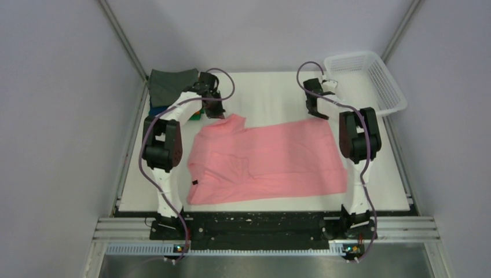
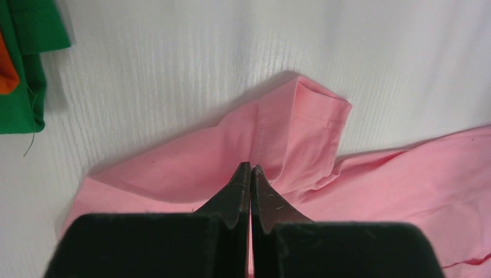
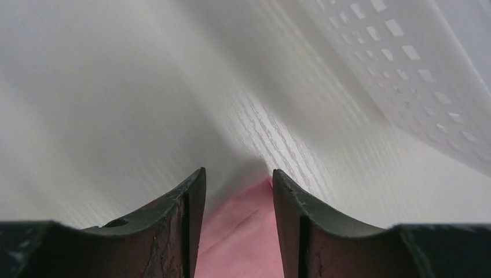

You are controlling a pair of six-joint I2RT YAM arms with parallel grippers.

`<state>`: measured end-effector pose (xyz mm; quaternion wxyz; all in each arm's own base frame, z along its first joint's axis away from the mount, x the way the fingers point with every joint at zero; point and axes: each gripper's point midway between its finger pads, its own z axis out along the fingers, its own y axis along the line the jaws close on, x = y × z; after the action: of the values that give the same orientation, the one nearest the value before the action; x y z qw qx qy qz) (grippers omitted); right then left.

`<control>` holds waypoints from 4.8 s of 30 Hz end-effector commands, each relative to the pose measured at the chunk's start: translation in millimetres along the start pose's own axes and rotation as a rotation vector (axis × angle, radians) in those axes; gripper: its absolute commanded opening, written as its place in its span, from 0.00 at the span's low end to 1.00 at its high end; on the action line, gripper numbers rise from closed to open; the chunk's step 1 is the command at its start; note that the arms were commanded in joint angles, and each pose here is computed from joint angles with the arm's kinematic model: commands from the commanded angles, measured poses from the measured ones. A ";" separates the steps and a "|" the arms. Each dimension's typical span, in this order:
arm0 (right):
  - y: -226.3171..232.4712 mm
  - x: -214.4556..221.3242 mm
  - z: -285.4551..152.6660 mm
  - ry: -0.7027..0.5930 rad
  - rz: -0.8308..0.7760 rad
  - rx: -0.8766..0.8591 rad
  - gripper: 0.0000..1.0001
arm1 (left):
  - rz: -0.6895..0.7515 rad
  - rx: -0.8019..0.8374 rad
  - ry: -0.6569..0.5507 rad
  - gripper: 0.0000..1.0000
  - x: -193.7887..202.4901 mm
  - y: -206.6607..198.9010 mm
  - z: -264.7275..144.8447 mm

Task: Fold and stack the t-shirts
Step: Grab the side of the flattened tshirt furthest away from the robot with both arms, then fold the other side of the tshirt into a rectangle, then rotate the tshirt 90 degrees

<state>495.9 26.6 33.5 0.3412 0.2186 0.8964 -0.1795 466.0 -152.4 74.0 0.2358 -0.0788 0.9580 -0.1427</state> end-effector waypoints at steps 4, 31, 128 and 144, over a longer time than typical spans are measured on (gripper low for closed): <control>-21.1 5.4 -12.7 0.009 0.013 0.042 0.39 | 0.010 0.082 -0.099 0.00 -15.2 -25.2 -38.4; -43.4 -11.2 -82.1 -0.121 -0.002 -0.076 0.00 | -0.014 0.136 -0.137 0.00 23.3 -29.0 -94.0; -68.9 100.9 -193.0 0.029 -0.024 -0.686 0.99 | -0.194 0.453 0.014 0.99 216.3 -14.2 -170.3; -39.0 196.1 -191.3 0.281 -0.055 -0.861 0.99 | -0.298 -0.027 0.155 0.99 122.2 3.7 2.4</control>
<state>266.8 125.1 38.2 0.2745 0.0649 0.9373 0.2045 292.2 -200.1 42.4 0.0695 -0.2147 0.9340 -0.2768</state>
